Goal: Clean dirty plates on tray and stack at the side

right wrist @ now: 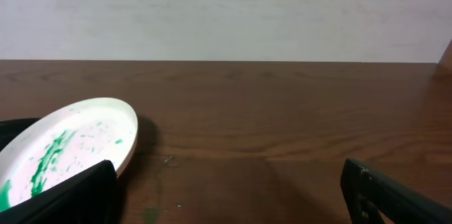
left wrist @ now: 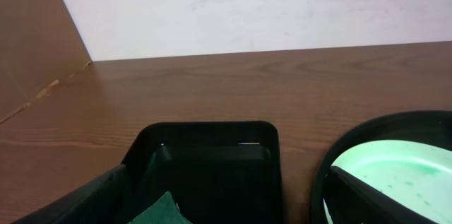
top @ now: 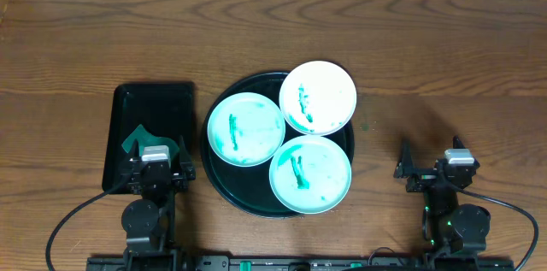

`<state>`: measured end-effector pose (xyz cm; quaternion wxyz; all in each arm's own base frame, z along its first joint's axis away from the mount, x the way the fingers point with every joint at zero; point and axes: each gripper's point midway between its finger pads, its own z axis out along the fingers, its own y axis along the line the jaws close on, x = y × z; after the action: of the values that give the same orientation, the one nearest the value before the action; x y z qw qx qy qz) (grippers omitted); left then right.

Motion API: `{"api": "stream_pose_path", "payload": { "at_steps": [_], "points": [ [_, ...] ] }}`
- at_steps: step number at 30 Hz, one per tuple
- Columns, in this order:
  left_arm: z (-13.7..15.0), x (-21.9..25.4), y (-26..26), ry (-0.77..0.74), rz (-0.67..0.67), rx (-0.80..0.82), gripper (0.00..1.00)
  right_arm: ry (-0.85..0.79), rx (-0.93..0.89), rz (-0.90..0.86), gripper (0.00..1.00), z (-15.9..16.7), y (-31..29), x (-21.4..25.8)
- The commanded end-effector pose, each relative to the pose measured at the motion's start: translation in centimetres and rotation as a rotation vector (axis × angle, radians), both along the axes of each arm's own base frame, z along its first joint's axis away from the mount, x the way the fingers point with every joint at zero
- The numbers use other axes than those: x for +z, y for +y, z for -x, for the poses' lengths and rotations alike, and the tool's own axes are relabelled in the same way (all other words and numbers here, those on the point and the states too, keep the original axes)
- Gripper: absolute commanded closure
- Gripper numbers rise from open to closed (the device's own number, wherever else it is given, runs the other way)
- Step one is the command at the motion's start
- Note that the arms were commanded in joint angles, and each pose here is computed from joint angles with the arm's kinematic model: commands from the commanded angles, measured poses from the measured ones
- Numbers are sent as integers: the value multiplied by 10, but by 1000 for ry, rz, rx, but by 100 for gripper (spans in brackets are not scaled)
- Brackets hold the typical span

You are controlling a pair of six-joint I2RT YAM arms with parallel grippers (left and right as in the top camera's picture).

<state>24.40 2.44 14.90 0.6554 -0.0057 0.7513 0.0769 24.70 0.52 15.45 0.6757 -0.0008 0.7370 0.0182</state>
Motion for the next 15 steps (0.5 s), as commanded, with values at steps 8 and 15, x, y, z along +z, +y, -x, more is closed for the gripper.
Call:
{"api": "stream_pose_path", "payload": {
  "at_steps": [8, 15],
  "points": [
    [0, -18, 0, 52, -15, -2, 14, 6, -1, 22, 1, 0, 0, -2],
    [-1, -12, -7, 28, -8, -44, 13, -5, 3, 21, 1, 0, 1, 1]
  ]
}}
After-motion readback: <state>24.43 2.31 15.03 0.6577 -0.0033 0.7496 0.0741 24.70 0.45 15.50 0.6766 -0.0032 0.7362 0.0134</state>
